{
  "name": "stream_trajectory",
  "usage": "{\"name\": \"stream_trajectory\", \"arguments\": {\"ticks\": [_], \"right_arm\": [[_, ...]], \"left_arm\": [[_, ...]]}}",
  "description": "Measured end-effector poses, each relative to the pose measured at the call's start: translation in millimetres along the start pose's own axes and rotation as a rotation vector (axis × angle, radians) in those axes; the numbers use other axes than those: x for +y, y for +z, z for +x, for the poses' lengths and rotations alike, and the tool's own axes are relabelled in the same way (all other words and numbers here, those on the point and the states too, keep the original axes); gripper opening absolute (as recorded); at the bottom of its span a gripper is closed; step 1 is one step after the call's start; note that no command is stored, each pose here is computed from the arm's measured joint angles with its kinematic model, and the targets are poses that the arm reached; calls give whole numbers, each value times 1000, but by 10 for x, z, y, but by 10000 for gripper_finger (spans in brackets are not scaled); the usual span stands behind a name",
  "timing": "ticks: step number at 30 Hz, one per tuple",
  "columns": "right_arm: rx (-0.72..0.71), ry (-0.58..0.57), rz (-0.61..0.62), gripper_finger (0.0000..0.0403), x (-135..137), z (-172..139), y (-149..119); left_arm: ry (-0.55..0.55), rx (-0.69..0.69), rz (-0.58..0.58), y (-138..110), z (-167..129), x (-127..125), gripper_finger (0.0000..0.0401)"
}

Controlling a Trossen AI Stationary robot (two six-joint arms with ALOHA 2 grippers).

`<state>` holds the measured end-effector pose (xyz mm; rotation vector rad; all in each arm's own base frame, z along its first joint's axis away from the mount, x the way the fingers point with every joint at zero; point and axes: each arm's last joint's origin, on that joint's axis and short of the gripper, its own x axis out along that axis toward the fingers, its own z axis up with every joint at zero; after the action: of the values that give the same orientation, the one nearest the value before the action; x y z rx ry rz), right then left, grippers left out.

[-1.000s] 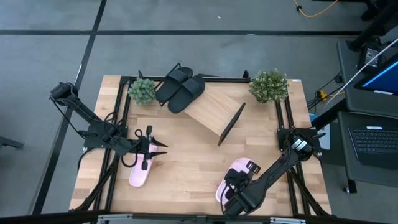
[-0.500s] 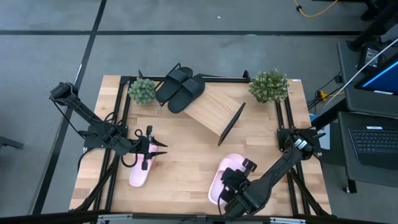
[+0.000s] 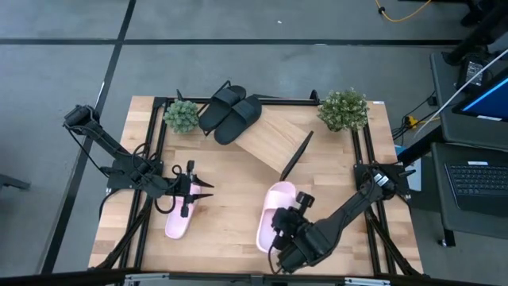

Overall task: Pick and place slides into the shelf
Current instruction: Put the left pink slide on the shelf

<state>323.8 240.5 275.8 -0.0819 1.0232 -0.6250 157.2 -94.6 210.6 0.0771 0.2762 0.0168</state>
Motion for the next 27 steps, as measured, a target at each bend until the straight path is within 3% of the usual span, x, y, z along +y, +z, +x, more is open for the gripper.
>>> {"name": "stream_trajectory", "arguments": {"ticks": [13, 27], "right_arm": [[-71, 69, -132, 0, -186, 219, 578], [-159, 112, -163, 0, -456, 77, 980]], "left_arm": [[0, 0, -1, 0, 0, 0, 110], [-1, 0, 0, 0, 0, 0, 110]]}}
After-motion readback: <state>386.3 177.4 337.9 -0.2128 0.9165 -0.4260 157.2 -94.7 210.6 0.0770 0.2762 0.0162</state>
